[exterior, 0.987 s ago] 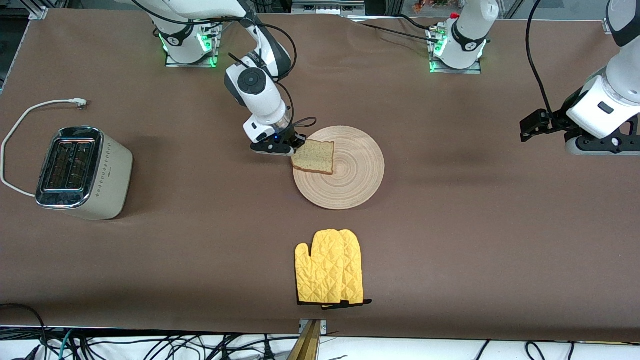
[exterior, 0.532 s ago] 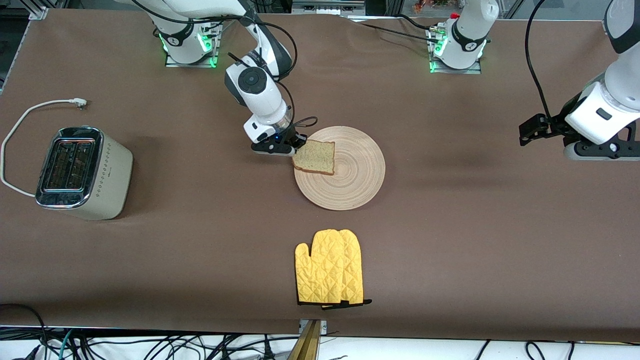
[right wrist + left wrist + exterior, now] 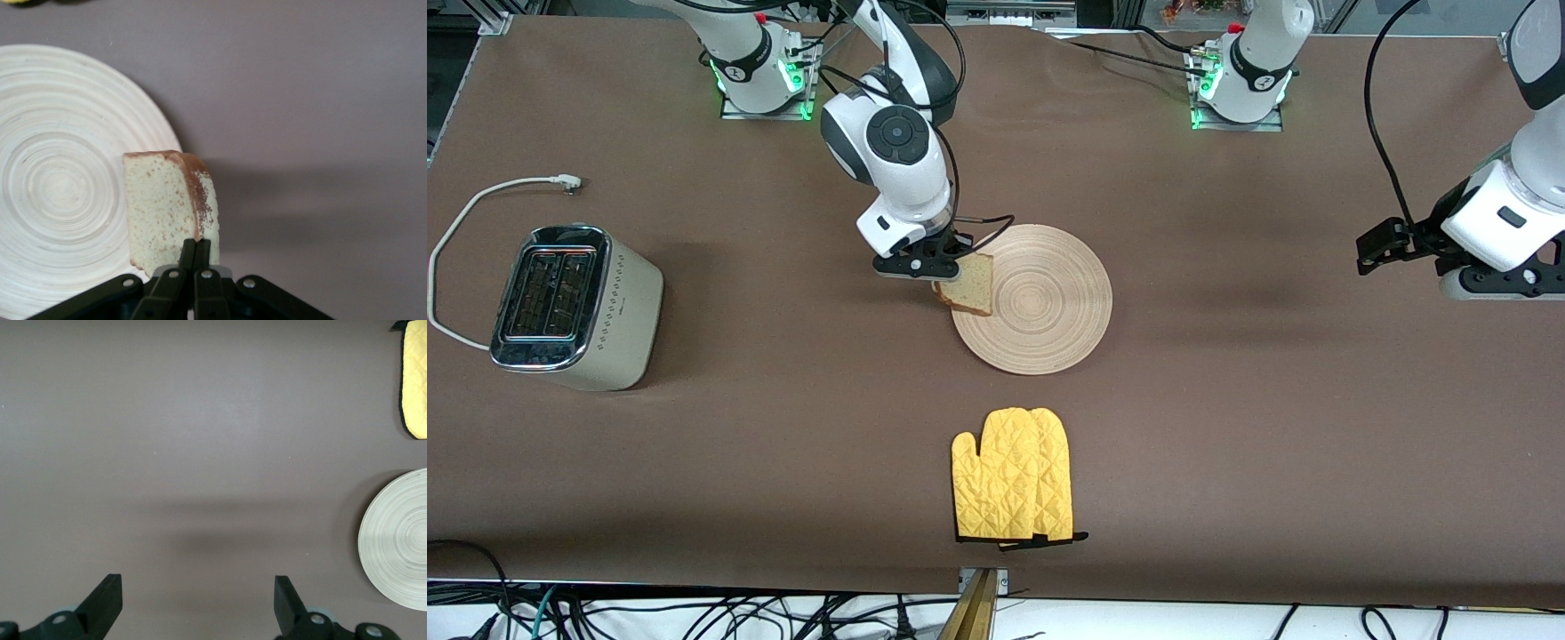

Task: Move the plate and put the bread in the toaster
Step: 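Lift the bread and carry it over the toaster with the right gripper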

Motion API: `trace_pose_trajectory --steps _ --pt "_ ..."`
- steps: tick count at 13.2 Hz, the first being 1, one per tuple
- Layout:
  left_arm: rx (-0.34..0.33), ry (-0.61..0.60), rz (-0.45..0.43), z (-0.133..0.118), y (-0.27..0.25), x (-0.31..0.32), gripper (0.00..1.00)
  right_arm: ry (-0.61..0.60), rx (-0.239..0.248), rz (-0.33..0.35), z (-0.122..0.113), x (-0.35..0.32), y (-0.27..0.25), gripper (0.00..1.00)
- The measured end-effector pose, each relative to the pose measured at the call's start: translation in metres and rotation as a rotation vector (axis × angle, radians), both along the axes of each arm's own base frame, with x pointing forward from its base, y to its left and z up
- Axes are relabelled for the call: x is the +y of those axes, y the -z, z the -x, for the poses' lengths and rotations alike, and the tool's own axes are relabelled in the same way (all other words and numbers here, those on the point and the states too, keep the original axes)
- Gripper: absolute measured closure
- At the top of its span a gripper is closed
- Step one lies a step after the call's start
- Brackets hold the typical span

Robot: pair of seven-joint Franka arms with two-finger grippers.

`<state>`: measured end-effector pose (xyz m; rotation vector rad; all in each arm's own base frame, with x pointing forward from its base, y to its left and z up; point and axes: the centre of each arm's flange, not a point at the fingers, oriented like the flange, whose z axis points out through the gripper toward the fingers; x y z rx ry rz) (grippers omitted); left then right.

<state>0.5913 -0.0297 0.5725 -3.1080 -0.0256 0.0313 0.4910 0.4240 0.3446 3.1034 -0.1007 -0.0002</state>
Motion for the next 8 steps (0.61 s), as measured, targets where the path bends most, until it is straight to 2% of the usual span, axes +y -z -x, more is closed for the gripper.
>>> trace_pose_trajectory --steps 4,8 --pt "0.0 0.0 0.0 0.0 0.0 0.0 0.0 -0.089 0.056 0.079 -0.038 -0.033 -0.068 0.99" --pt "-0.014 0.007 0.002 -0.002 -0.001 -0.004 0.0 -0.219 0.133 0.146 -0.081 -0.109 -0.119 0.99"
